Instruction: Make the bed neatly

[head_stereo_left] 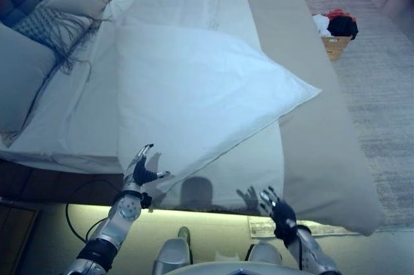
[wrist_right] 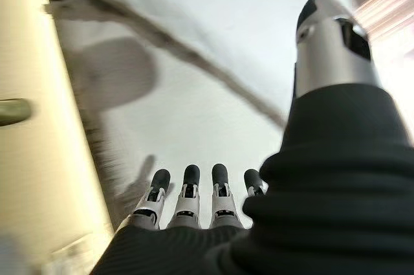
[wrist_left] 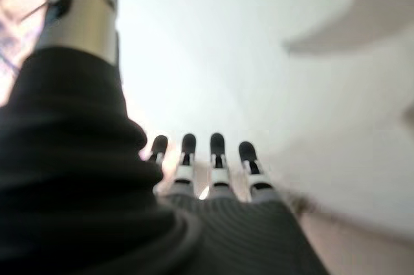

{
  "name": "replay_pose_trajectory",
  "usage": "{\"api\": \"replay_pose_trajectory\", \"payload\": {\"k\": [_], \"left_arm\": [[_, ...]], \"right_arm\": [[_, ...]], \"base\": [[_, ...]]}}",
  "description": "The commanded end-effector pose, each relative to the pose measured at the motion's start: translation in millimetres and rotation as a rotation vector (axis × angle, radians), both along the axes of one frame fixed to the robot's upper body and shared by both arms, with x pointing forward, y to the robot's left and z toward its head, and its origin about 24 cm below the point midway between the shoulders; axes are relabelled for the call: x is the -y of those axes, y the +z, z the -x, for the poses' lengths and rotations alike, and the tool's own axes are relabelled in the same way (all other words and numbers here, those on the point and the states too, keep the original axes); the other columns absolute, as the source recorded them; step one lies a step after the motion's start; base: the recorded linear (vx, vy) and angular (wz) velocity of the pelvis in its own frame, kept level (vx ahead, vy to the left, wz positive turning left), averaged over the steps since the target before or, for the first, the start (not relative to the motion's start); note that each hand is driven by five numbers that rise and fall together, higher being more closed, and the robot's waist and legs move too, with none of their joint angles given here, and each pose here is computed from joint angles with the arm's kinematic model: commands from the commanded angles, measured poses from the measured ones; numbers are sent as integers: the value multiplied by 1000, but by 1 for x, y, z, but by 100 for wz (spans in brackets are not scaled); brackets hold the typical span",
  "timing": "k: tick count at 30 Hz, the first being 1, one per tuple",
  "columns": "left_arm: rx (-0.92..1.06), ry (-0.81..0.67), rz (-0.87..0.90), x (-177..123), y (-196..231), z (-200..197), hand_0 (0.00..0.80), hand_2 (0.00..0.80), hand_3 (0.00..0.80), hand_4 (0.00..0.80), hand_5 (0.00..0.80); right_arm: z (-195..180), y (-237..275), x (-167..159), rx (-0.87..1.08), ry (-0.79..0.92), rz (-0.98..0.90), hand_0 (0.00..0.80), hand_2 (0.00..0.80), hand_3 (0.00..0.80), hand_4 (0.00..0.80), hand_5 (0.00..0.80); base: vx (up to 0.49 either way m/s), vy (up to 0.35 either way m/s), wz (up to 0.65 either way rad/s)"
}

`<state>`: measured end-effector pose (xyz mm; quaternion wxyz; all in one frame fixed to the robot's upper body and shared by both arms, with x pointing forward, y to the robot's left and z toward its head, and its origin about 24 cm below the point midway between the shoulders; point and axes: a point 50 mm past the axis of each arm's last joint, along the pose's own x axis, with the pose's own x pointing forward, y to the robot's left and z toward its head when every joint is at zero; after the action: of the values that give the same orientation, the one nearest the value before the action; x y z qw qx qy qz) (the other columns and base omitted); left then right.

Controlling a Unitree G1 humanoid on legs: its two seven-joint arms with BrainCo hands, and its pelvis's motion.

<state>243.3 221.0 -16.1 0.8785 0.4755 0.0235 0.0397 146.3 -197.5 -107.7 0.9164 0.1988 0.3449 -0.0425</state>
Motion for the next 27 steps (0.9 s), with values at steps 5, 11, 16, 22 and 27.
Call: {"api": "replay_pose_trajectory", "payload": {"k": [5, 11, 16, 22, 27], "left_arm": [[448, 81, -297, 14, 69, -72, 0, 0, 0, 0, 0], [489, 119, -401, 21, 77, -83, 0, 0, 0, 0, 0], [516, 215, -431, 9, 85, -86, 0, 0, 0, 0, 0], [519, 273, -422, 6, 91, -92, 0, 0, 0, 0, 0], [554, 366, -398, -5, 103, -99, 0, 0, 0, 0, 0]], "right_arm": [[-83, 53, -16, 310, 33, 28, 0, 0, 0, 0, 0], [-90, 67, -8, 346, 38, 88, 0, 0, 0, 0, 0], [-93, 79, -5, 404, 49, 98, 0, 0, 0, 0, 0], [-102, 93, 3, 443, 37, 123, 0, 0, 0, 0, 0], [-115, 110, -9, 507, 93, 120, 0, 0, 0, 0, 0]], "base": [[-240, -29, -8], [-6, 77, -7], [12, 58, -9], [66, 92, -1], [43, 53, -9]]}}
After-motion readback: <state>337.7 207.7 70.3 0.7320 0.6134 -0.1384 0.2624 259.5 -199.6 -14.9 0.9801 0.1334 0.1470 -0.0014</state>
